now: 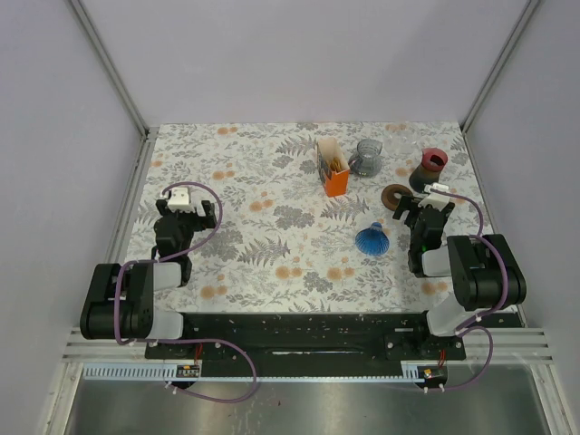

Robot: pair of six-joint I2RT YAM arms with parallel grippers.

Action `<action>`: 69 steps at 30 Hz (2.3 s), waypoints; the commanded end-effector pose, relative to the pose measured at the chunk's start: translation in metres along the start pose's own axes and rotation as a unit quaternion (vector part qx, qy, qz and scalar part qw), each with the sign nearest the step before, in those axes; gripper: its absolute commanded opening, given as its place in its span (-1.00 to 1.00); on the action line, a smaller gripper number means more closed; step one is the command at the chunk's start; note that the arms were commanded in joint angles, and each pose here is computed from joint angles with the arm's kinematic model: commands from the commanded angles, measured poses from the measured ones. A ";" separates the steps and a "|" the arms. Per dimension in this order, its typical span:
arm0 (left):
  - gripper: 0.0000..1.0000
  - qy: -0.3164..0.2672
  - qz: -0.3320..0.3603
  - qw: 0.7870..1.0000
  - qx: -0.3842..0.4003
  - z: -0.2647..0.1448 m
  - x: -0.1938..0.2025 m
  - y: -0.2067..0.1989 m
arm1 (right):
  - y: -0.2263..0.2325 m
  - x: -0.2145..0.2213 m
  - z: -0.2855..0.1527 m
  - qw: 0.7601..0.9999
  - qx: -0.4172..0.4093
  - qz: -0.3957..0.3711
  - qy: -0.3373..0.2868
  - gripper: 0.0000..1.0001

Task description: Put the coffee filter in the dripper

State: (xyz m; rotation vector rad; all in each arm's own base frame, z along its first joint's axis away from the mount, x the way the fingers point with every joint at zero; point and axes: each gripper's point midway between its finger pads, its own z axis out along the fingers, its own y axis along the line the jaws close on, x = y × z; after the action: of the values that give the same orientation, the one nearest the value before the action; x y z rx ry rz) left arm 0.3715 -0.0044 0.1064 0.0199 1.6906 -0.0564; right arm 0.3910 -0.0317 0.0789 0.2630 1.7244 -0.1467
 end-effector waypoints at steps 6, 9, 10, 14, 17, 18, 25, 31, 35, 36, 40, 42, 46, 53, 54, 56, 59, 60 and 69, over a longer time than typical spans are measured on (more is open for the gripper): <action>0.98 -0.035 0.008 0.999 -0.008 0.002 -0.017 0.003 | -0.002 -0.028 0.003 0.999 0.011 0.006 -0.045 0.99; 0.98 -0.035 0.008 0.999 -0.008 0.002 -0.017 0.004 | -0.002 -0.027 0.004 0.999 0.010 0.005 -0.042 0.99; 0.98 -0.035 0.008 0.999 -0.008 0.002 -0.017 0.004 | -0.002 -0.026 0.005 0.999 0.010 0.005 -0.039 0.99; 0.98 -0.035 0.008 0.999 -0.007 0.002 -0.016 0.003 | -0.002 -0.026 0.004 0.999 0.010 0.005 -0.040 0.99; 0.98 -0.035 0.008 0.999 -0.006 0.002 -0.017 0.003 | -0.002 -0.028 0.004 0.999 0.010 0.005 -0.043 0.99; 0.98 -0.036 0.008 0.999 -0.006 0.002 -0.017 0.003 | -0.003 -0.028 0.003 0.999 0.012 0.006 -0.046 0.99; 0.98 0.034 0.024 0.998 0.036 0.019 -0.039 -0.009 | 0.006 -0.059 0.000 1.000 -0.003 -0.002 -0.027 0.94; 0.98 0.033 0.060 0.997 0.047 0.032 -0.088 -0.009 | 0.029 -0.109 -0.008 0.998 -0.053 0.027 -0.015 0.80; 0.98 0.067 0.072 0.992 0.079 0.030 -0.122 -0.019 | 0.048 -0.154 -0.013 0.995 -0.090 0.032 0.021 0.80; 0.98 0.085 0.068 0.990 0.087 0.029 -0.127 -0.021 | 0.047 -0.157 -0.012 0.995 -0.079 0.033 0.043 0.82; 0.97 0.150 0.054 0.978 0.132 0.021 -0.135 -0.036 | 0.042 -0.177 -0.006 0.991 -0.037 0.030 0.122 0.84; 0.94 0.168 0.051 0.974 0.141 0.016 -0.139 -0.041 | 0.041 -0.188 -0.001 0.989 -0.025 0.029 0.146 0.84; 0.91 0.193 0.042 0.970 0.139 0.009 -0.149 -0.043 | 0.041 -0.198 0.014 0.983 -0.003 0.016 0.182 0.79; 0.89 0.225 0.049 0.965 0.127 0.002 -0.154 -0.037 | 0.031 -0.202 0.049 0.973 0.039 -0.026 0.226 0.52; 0.89 0.228 0.051 0.964 0.124 0.002 -0.154 -0.035 | 0.034 -0.201 0.055 0.972 0.030 -0.032 0.230 0.50; 0.89 0.233 0.056 0.964 0.117 0.003 -0.155 -0.032 | 0.050 -0.200 0.067 0.971 -0.006 -0.028 0.237 0.43; 0.89 0.247 0.059 0.961 0.113 0.006 -0.150 -0.029 | 0.088 -0.197 0.082 0.961 -0.095 -0.009 0.260 0.29; 0.89 0.252 0.059 0.960 0.111 0.007 -0.148 -0.028 | 0.101 -0.186 0.087 0.952 -0.121 0.003 0.281 0.24; 0.88 0.266 0.062 0.957 0.097 0.014 -0.143 -0.023 | 0.128 -0.125 0.137 0.928 -0.101 0.042 0.356 0.31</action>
State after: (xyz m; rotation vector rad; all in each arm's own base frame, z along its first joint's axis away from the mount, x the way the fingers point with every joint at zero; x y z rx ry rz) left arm 0.3944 -0.0299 0.2279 0.3182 2.2551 -0.1802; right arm 0.5759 0.0351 0.2080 0.1996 2.3366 0.1982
